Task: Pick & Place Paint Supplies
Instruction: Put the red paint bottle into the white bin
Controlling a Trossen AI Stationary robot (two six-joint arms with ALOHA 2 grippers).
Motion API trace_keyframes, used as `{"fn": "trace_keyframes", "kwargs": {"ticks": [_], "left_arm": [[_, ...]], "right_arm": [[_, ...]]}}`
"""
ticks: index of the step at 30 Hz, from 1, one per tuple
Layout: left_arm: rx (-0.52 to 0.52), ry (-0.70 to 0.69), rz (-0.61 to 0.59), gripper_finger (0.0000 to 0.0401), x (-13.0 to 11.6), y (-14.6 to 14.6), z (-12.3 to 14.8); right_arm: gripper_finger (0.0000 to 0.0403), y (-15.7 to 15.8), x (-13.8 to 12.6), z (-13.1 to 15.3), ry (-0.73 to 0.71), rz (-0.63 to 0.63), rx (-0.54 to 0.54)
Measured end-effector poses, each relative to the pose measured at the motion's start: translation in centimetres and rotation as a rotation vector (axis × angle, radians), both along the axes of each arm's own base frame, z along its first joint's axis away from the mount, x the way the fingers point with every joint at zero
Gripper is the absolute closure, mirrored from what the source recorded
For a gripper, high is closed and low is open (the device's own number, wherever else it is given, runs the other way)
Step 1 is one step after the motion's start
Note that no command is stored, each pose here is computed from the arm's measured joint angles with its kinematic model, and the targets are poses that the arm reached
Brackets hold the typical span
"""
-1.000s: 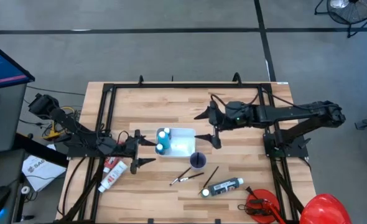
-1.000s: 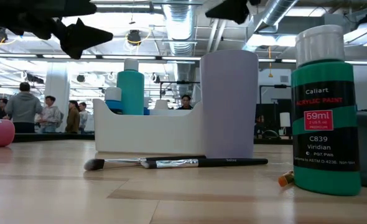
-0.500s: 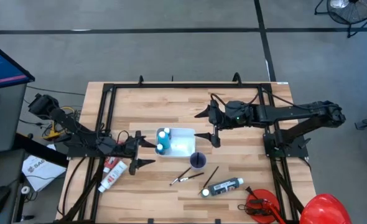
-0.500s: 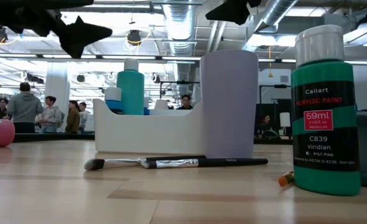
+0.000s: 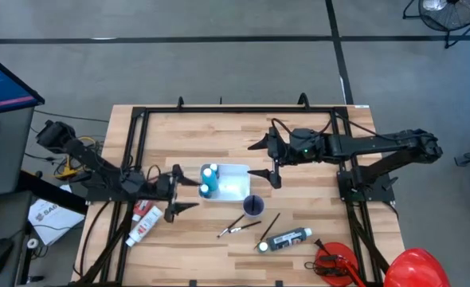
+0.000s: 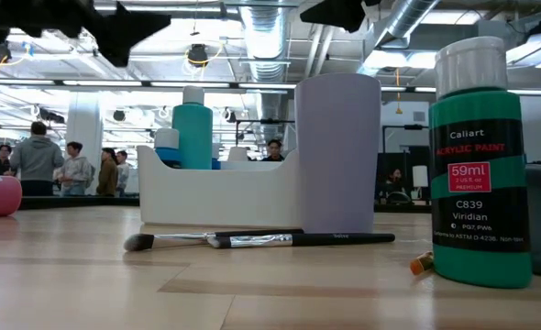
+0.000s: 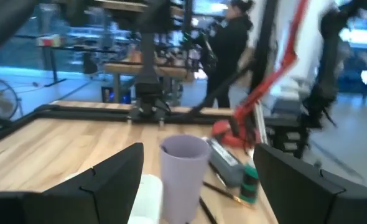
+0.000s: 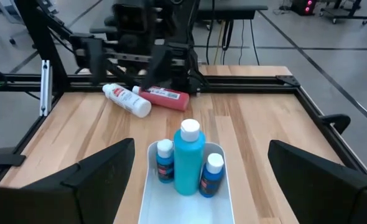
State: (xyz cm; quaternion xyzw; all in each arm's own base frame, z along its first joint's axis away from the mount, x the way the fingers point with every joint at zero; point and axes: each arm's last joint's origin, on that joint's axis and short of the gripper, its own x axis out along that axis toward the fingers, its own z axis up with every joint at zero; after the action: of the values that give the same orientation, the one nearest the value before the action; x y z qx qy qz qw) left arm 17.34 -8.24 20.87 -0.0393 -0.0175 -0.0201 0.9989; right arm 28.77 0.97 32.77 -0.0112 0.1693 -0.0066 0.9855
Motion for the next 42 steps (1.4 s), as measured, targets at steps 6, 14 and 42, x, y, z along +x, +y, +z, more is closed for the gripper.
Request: {"fn": "trace_keyframes", "kwargs": {"ticks": [6,14,42], "left_arm": [[0.154,0.136,0.047,0.0115,0.9,-3.2,1.8],[0.279,0.427,0.142,0.014,1.8,-5.3,6.2],[-0.349,1.386,0.661,0.0151,-4.2,2.2,3.7]], "right_arm": [[0.0039,0.0,0.0,0.0,0.0,0.0,0.0],[0.0039,0.0,0.0,0.0,0.002,-0.002,0.007],[0.0039,0.0,0.0,-0.1,0.008,-0.006,0.017]]}}
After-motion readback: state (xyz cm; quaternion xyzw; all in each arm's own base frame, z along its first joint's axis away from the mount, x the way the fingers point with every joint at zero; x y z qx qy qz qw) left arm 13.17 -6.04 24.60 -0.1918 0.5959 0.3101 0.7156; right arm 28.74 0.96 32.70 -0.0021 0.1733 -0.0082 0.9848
